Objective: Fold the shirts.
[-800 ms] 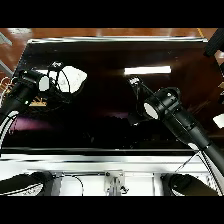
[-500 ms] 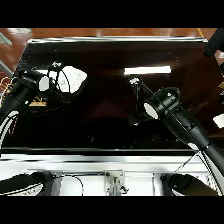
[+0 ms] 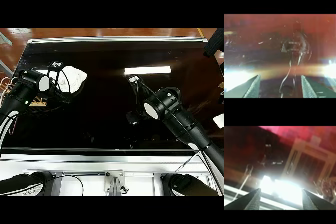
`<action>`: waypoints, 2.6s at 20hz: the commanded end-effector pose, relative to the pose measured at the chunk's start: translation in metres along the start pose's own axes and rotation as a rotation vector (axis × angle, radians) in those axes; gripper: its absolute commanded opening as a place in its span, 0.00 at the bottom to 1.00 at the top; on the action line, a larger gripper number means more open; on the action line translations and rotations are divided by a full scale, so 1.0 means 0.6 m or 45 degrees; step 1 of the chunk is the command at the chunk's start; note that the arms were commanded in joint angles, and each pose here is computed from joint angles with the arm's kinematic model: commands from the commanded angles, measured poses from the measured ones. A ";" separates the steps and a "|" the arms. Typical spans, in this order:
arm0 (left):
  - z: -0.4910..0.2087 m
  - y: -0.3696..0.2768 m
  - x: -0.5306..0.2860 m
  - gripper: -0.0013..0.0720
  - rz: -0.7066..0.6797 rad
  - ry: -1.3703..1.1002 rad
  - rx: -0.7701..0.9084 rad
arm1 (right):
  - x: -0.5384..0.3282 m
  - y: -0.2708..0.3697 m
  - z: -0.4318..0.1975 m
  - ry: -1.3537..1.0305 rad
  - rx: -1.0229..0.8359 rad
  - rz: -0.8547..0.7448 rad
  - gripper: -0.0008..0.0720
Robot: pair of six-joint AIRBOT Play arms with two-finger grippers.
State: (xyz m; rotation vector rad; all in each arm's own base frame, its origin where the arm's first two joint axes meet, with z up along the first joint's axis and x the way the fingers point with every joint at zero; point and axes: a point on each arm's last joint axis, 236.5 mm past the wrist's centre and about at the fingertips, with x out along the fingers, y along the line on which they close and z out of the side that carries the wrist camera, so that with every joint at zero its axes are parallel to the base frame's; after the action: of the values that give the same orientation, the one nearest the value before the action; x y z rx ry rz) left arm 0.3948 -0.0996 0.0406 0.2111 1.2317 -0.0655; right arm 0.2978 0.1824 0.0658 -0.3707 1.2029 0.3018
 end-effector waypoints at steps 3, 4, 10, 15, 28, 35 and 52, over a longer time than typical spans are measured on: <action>0.031 -0.007 0.000 0.86 -0.027 -0.097 -0.162 | -0.001 0.005 0.016 -0.054 -0.002 0.017 0.86; 0.052 -0.011 -0.002 0.86 -0.044 -0.164 -0.162 | -0.001 0.006 0.017 -0.054 -0.002 0.017 0.86; 0.153 -0.033 -0.028 0.85 -0.135 -0.496 -0.155 | -0.001 0.014 0.014 -0.046 0.006 0.045 0.86; 0.198 0.039 0.016 0.95 -0.075 -0.449 -0.206 | -0.004 0.057 0.005 -0.013 0.062 0.183 0.86; 0.223 0.101 0.303 0.84 -0.179 -0.179 -0.482 | -0.017 0.114 0.009 -0.011 0.127 0.373 0.86; 0.238 0.102 0.332 0.77 -0.179 -0.238 -0.492 | -0.025 0.137 0.005 0.010 0.147 0.451 0.86; 0.282 0.023 -0.671 0.07 -0.524 -1.608 -0.292 | -0.321 -0.103 0.171 -0.862 0.296 -0.054 0.86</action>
State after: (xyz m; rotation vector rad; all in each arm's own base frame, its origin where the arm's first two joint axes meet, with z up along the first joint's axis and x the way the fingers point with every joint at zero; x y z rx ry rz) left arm 0.5141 -0.1276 0.3581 -0.2503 0.2502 -0.2315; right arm 0.3417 0.2198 0.2018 -0.0796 0.7666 0.3727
